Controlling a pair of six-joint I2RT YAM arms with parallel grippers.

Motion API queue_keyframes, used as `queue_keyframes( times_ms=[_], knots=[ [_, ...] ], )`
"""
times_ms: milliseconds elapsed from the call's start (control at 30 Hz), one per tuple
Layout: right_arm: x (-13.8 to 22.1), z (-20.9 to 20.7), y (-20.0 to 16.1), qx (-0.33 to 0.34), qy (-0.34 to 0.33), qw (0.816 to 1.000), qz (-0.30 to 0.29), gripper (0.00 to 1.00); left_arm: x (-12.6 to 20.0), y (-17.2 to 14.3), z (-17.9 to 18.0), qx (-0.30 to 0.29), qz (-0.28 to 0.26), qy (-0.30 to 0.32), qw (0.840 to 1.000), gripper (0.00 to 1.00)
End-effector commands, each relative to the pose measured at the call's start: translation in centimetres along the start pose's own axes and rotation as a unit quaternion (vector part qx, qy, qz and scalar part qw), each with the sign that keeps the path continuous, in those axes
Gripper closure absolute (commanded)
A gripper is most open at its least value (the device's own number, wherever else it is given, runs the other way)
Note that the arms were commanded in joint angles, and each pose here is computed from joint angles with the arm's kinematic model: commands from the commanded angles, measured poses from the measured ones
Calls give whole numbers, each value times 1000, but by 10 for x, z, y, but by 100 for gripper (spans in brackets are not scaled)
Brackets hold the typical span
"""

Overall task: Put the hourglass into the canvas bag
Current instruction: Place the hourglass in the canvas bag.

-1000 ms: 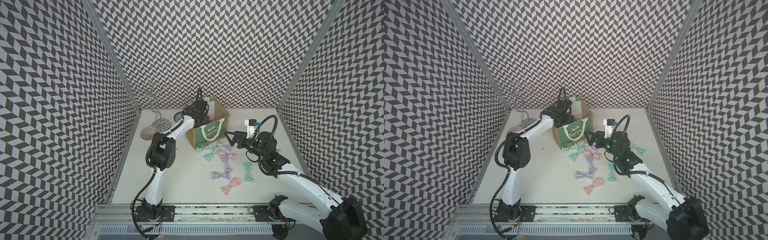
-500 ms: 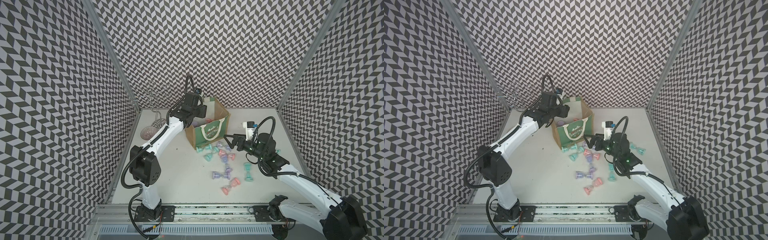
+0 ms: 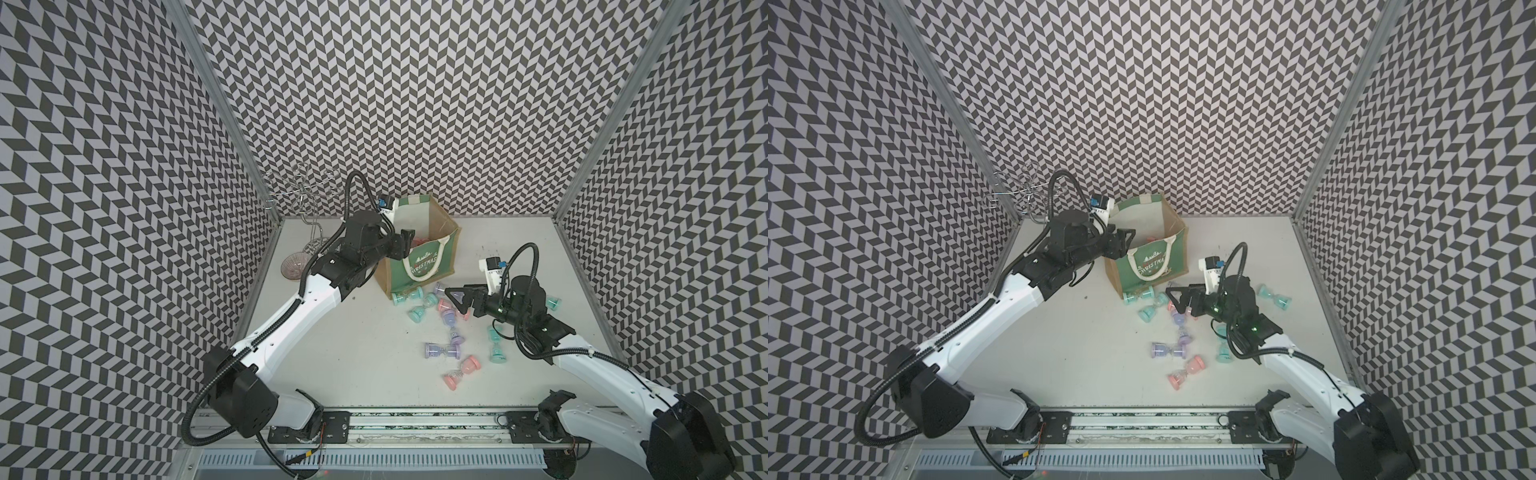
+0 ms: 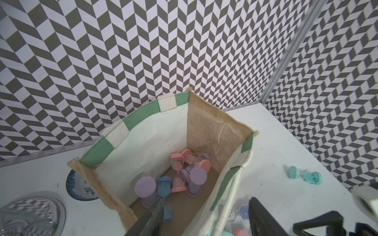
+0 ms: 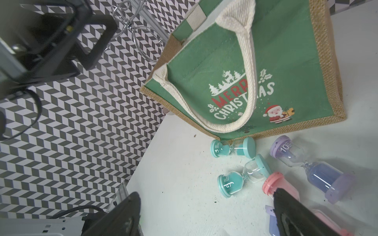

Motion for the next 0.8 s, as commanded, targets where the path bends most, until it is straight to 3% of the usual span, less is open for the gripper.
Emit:
queue_keyframes(
  times_ms=[0, 133, 333, 767],
  knots=[
    [1, 1, -8, 17, 21, 1000, 5, 1, 22, 9, -14, 16, -47, -16, 999, 32],
    [5, -3, -22, 30, 37, 999, 11, 1, 39, -5, -32, 11, -54, -41, 998, 31],
    [10, -11, -38, 43, 33, 998, 19, 1, 45, -43, -59, 9, -10, -70, 997, 31],
    [14, -28, -57, 60, 37, 997, 19, 1, 14, -140, -79, 26, 104, -71, 992, 31]
  ],
)
Point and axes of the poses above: each gripper's point midway between its finger pads, its own x axis back along the fingers, its own z axis along the line the jaws close on, y = z × x, the point moved 7 cm from there along x, back along the fingers, and after that the axes turned 15 degrees about -x, right-handed, at the moved point
